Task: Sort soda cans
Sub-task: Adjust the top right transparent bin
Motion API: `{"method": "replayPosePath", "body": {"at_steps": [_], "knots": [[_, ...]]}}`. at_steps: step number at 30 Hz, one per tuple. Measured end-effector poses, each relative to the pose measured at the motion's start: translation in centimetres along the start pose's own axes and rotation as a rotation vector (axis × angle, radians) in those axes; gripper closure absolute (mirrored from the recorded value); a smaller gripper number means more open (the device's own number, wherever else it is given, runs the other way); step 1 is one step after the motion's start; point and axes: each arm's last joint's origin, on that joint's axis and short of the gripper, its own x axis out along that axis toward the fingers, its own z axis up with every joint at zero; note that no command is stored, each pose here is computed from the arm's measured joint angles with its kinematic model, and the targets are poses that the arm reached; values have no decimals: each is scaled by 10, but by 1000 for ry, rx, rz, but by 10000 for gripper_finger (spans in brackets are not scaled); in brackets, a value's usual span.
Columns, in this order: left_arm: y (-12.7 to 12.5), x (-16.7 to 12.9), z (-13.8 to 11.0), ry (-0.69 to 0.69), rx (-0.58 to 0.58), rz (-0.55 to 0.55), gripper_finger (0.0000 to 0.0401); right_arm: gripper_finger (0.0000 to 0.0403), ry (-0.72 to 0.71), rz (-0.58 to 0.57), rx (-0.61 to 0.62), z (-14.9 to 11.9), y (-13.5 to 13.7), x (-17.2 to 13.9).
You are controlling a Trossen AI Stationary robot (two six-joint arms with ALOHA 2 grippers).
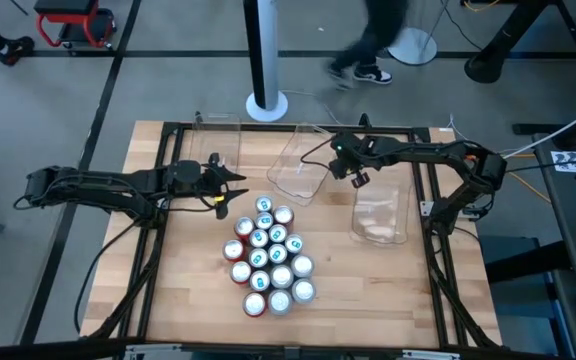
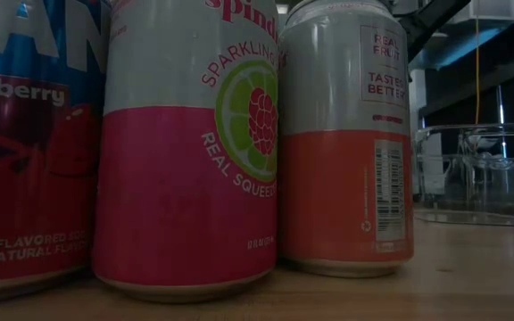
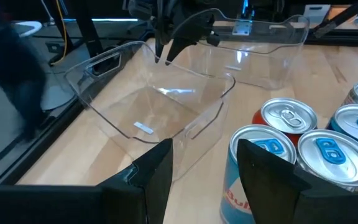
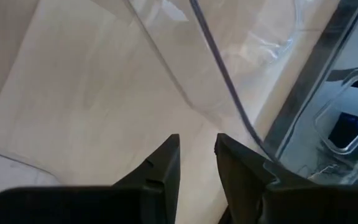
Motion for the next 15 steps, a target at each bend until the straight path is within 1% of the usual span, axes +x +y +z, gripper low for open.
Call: {"method": "replayPosePath", "body": {"at_steps": [3,10,13,15], "knots": [[0,0,0,-1,-4,0,232,299,-19,-36,6,2,-3,0],[0,0,0,-1,-14,0,232,299,-59,-180,19,8,-17,1],[0,0,0,-1,-13,0,232,299,-64,-193,26,8,-19,8],[0,0,0,4,-12,0,232,299,-52,-179,33,6,-20,16]]}}
